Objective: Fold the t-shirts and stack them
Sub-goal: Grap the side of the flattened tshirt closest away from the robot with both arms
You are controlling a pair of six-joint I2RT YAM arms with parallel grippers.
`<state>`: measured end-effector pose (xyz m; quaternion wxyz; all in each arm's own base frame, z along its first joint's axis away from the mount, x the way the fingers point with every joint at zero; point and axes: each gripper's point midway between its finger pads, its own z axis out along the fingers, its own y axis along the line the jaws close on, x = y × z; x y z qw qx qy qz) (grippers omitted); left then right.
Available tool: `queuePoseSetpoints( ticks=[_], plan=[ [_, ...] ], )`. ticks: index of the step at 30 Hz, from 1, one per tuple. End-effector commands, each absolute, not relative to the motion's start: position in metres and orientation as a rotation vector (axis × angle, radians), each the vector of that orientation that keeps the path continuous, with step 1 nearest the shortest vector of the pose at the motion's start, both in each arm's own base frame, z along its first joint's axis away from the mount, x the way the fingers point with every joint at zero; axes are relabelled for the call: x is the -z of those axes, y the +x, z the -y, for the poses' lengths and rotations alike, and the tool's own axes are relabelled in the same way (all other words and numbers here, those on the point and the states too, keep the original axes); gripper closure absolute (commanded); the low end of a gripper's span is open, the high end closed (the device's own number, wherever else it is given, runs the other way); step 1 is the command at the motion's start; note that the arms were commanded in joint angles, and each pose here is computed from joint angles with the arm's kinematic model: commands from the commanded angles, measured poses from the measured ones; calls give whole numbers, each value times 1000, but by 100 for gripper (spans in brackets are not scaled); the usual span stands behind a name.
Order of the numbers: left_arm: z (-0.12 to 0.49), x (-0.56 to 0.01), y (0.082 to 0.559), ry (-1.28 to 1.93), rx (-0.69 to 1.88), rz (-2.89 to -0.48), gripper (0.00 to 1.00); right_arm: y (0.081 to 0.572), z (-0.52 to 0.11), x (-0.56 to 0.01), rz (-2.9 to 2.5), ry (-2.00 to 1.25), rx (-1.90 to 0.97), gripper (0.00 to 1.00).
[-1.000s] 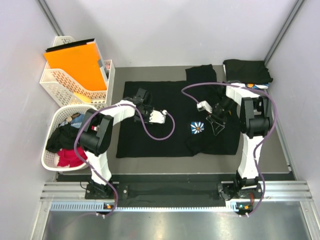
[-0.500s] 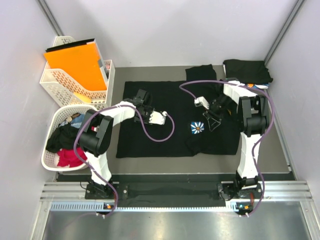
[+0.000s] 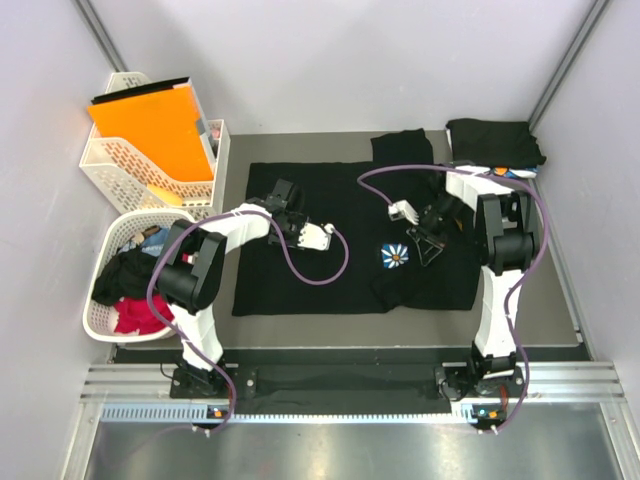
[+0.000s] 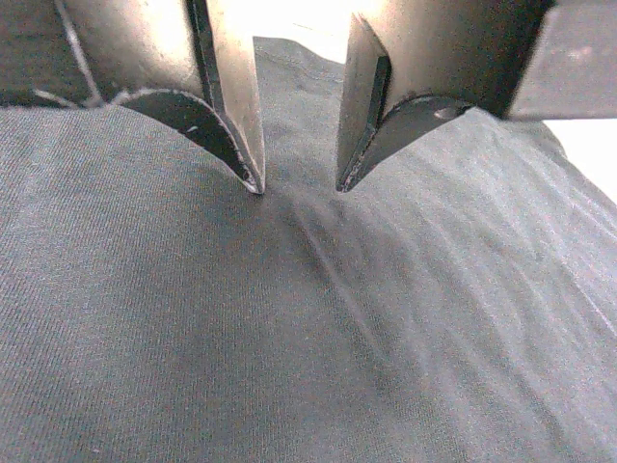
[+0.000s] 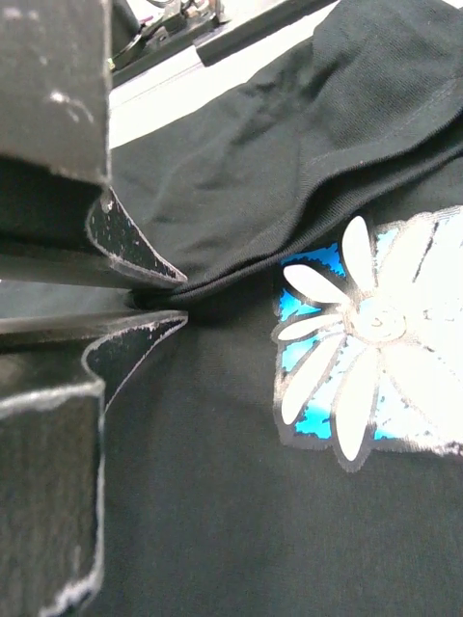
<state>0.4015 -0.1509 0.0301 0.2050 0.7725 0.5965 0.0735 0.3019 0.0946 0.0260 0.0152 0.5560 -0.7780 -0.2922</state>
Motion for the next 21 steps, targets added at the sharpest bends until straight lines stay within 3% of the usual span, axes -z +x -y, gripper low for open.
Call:
queuePoseSetpoints(
  ticks=[1, 4, 21],
  plan=[
    [153, -32, 395, 2152, -183, -1646, 59, 298, -102, -64, 2416, 1747, 924, 90],
    [153, -31, 395, 2156, -186, -1645, 59, 307, -101, -75, 2448, 1785, 883, 100],
    [153, -33, 395, 2161, -194, -1642, 59, 300, -101, -109, 2463, 1921, 740, 100]
  ],
)
